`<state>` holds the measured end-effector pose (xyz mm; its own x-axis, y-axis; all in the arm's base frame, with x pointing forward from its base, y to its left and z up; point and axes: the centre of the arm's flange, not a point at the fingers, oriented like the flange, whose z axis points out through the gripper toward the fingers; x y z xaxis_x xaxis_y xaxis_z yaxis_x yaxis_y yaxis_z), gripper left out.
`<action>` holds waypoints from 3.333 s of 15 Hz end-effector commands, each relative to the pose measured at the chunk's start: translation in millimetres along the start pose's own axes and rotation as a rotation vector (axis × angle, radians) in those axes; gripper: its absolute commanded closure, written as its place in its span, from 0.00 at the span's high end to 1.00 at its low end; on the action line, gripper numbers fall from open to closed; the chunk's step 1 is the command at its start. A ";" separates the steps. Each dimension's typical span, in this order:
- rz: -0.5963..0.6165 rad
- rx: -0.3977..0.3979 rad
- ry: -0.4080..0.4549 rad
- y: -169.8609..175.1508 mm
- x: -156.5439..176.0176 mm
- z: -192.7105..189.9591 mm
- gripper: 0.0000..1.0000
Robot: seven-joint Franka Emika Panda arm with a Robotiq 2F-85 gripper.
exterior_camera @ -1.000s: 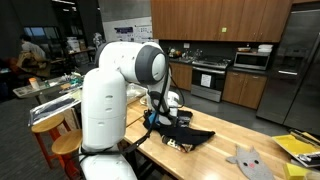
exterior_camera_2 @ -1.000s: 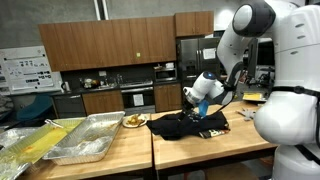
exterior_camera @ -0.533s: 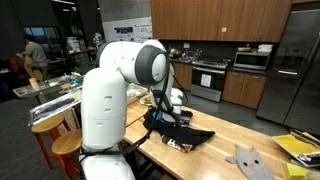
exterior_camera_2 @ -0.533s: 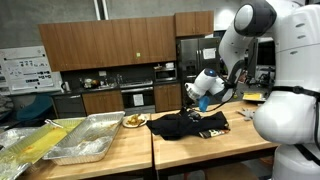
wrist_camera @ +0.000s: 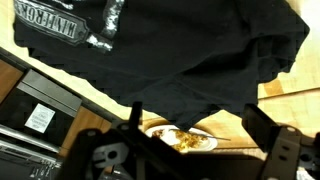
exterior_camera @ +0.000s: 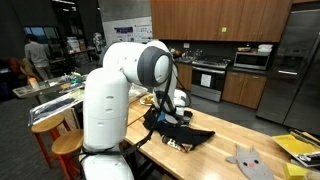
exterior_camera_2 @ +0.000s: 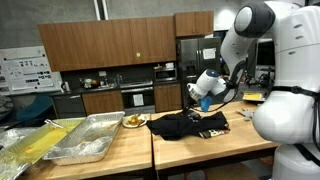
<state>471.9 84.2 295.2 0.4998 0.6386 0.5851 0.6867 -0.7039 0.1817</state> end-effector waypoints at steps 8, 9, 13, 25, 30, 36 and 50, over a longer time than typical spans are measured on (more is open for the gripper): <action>-0.040 0.041 0.049 -10.0 15.9 0.7 1.00; -0.041 0.041 0.050 -9.6 15.8 0.3 1.00; -0.038 0.047 0.045 -10.5 16.3 3.0 1.00; -0.031 0.055 0.045 -12.6 12.0 5.2 1.00; -0.031 0.055 0.045 -12.6 12.0 5.2 1.00; -0.154 0.120 0.101 -28.1 26.4 12.6 1.00; -0.618 0.150 0.030 -65.2 34.2 55.8 1.00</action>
<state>451.1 163.3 254.0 0.0741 0.8789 0.4713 0.9172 -0.2455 0.3138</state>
